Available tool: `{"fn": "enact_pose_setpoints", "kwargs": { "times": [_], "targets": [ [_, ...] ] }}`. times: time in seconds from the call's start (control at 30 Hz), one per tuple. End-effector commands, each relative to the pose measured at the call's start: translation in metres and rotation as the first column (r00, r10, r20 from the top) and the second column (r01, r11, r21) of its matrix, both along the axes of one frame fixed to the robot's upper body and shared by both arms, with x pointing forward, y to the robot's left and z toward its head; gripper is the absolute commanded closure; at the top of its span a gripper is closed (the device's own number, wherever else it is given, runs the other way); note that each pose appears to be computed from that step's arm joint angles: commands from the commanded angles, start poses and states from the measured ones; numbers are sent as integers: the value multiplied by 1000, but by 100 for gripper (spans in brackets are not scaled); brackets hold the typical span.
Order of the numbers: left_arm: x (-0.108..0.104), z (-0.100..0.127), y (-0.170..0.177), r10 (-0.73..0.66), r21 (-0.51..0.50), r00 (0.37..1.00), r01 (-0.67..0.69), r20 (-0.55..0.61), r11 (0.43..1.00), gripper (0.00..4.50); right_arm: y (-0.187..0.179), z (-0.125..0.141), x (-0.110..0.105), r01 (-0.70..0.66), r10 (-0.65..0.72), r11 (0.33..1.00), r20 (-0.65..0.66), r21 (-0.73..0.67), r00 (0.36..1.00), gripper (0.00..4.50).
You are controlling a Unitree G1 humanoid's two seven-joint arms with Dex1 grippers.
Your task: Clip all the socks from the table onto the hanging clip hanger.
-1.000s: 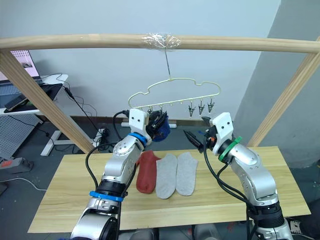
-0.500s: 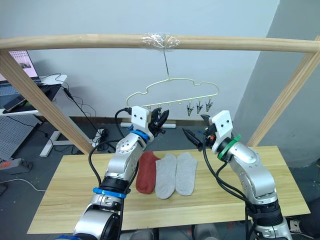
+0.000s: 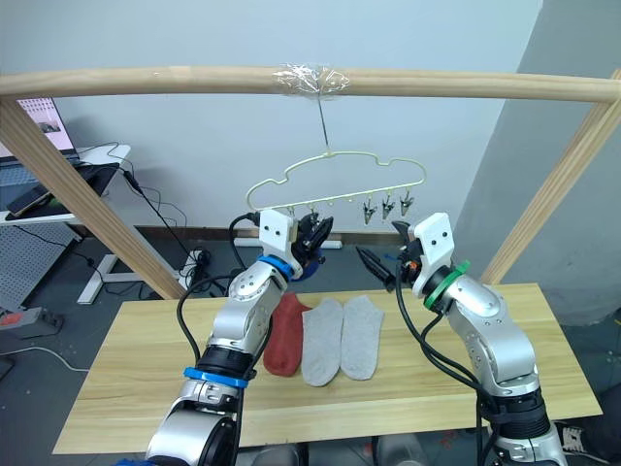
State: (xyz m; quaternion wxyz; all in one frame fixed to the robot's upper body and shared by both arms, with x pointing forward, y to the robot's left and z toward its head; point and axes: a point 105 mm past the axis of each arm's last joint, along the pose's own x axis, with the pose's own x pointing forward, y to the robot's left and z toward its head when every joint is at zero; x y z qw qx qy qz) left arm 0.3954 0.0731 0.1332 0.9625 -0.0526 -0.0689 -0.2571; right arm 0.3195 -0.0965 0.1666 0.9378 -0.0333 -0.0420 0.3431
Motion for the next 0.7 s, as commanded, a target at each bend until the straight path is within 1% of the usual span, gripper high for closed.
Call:
{"fn": "enact_pose_setpoints", "kwargs": {
  "times": [0.03,0.7],
  "targets": [
    [1,17,-7,-27,-18,999,27,46,999,277,-1,15,-2,2,-4,1000,50,26,999,0],
    [3,18,-3,-13,-26,999,14,46,1000,277,-2,15,-2,7,-8,1000,48,27,999,0]
  ]
}}
